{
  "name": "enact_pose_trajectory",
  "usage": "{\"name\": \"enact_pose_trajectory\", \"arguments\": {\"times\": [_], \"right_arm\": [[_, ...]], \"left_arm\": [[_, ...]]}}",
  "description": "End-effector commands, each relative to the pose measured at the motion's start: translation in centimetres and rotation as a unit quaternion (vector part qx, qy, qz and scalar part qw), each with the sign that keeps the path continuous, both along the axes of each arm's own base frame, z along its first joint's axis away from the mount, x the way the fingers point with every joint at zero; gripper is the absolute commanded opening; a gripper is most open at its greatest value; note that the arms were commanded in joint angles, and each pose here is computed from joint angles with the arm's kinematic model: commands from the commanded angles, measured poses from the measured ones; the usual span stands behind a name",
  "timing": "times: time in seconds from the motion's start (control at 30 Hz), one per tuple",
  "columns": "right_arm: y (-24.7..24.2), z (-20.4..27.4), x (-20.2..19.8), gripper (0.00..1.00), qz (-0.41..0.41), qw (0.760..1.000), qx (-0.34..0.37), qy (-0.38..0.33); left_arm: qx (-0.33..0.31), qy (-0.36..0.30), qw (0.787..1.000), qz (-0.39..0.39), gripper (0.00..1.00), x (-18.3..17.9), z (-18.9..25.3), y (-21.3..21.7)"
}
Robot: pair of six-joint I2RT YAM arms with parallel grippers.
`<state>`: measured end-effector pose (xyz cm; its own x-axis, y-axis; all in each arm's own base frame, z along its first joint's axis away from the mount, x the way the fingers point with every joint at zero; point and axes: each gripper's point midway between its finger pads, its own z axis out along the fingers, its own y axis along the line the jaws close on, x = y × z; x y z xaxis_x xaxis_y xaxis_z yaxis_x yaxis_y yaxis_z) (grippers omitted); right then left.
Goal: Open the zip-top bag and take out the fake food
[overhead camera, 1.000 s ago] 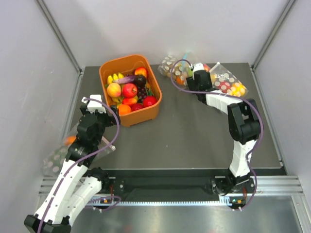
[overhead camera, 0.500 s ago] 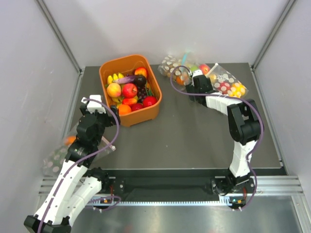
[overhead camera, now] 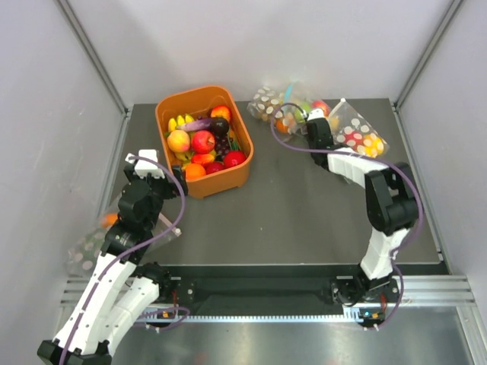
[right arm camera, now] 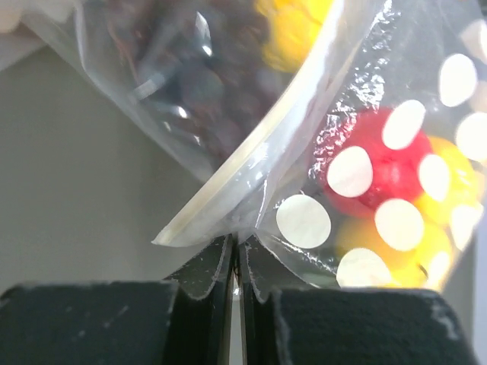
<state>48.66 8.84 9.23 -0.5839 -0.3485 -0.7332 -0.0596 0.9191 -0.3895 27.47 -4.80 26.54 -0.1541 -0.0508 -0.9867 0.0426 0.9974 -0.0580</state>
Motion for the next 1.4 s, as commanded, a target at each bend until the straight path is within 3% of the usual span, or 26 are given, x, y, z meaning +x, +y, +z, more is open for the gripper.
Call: {"name": "enact_pose_trajectory", "arguments": {"times": [0.0, 0.2, 0.5, 0.63, 0.77, 0.93, 0.97, 1.1, 1.17, 1.27, 1.37], "right_arm": [[-1.3, 6.6, -2.1, 0.03, -0.024, 0.998, 0.005, -0.063], [-3.0, 10.9, -7.8, 0.0, -0.034, 0.994, 0.045, -0.094], [4.0, 14.9, -16.0, 0.0, 0.147, 0.974, 0.147, -0.089], [8.5, 16.4, -20.2, 0.0, 0.237, 0.934, 0.256, -0.077], [12.1, 16.8, -24.8, 0.0, 0.362, 0.882, 0.298, -0.046], [14.0, 19.3, -31.4, 0.0, 0.487, 0.799, 0.351, -0.031], [13.9, 19.6, -31.9, 0.0, 0.494, 0.794, 0.352, -0.036], [12.6, 18.4, -32.0, 0.0, 0.482, 0.812, 0.326, -0.042], [12.5, 17.2, -32.1, 0.0, 0.477, 0.817, 0.325, -0.025], [13.2, 15.4, -32.3, 0.0, 0.482, 0.808, 0.338, -0.002], [14.4, 14.3, -33.1, 0.0, 0.497, 0.788, 0.364, 0.013]], "left_arm": [[-0.007, -0.02, 1.0, -0.008, 0.99, -0.1, 1.4, -0.2], [-0.013, -0.02, 0.999, -0.021, 0.99, -0.1, 1.5, -0.8], [-0.028, -0.01, 0.998, -0.063, 0.99, -0.1, 1.3, -2.5], [-0.031, -0.007, 0.995, -0.094, 0.99, -0.1, 1.2, -3.6], [-0.041, -0.006, 0.99, -0.137, 0.99, -0.3, 1.4, -5.2], [-0.13, 0.0, 0.969, -0.21, 0.99, -0.6, 3.4, -8.9], [-0.146, -0.002, 0.965, -0.219, 0.98, -0.5, 3.7, -9.5], [-0.231, -0.011, 0.942, -0.245, 0.96, 0.3, 4.6, -12.4], [-0.237, 0.011, 0.939, -0.25, 0.96, 1.3, 3.7, -14.3], [-0.212, 0.032, 0.939, -0.269, 0.97, 1.6, 3.4, -19.1], [-0.222, 0.061, 0.922, -0.312, 0.98, 1.4, 3.2, -23.9]]}}
